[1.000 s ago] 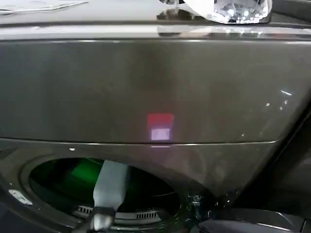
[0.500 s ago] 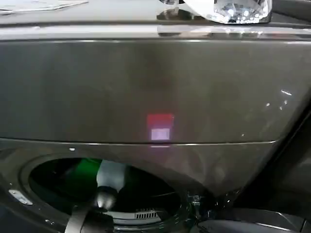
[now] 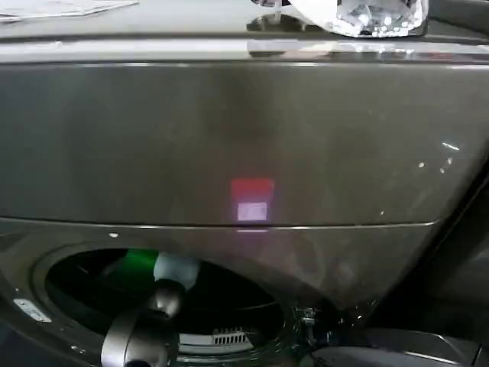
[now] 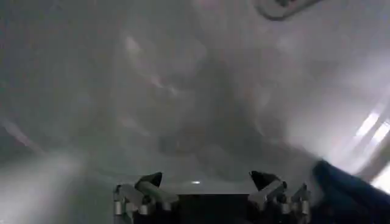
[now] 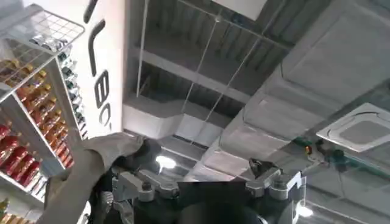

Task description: Grasp the clothes from the dryer.

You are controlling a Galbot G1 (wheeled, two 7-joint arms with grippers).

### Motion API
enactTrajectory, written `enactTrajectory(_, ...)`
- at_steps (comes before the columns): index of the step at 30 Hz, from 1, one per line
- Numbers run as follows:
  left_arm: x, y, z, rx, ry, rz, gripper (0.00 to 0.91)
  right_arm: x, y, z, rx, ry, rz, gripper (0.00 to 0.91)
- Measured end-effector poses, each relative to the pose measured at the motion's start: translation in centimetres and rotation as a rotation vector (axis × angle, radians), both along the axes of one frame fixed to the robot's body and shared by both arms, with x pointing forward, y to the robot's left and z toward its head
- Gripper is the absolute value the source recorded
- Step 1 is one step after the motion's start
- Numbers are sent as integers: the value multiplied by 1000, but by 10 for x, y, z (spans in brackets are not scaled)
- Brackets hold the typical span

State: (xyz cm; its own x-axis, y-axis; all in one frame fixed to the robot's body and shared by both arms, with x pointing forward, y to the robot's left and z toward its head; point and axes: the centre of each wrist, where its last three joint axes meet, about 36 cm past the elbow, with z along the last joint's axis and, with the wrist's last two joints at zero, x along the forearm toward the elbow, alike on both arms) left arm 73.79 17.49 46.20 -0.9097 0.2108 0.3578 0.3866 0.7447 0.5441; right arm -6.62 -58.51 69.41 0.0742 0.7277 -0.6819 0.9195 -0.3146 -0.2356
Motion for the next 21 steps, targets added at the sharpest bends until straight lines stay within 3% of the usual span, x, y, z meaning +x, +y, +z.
enactTrajectory(11,9,5,12,340,142,-274,907,-2,-3,-7,16,-4,-5,907)
enactTrajectory(21,15,10,21,624,300,-395,907,0,-6,-11,26,-5,1,907)
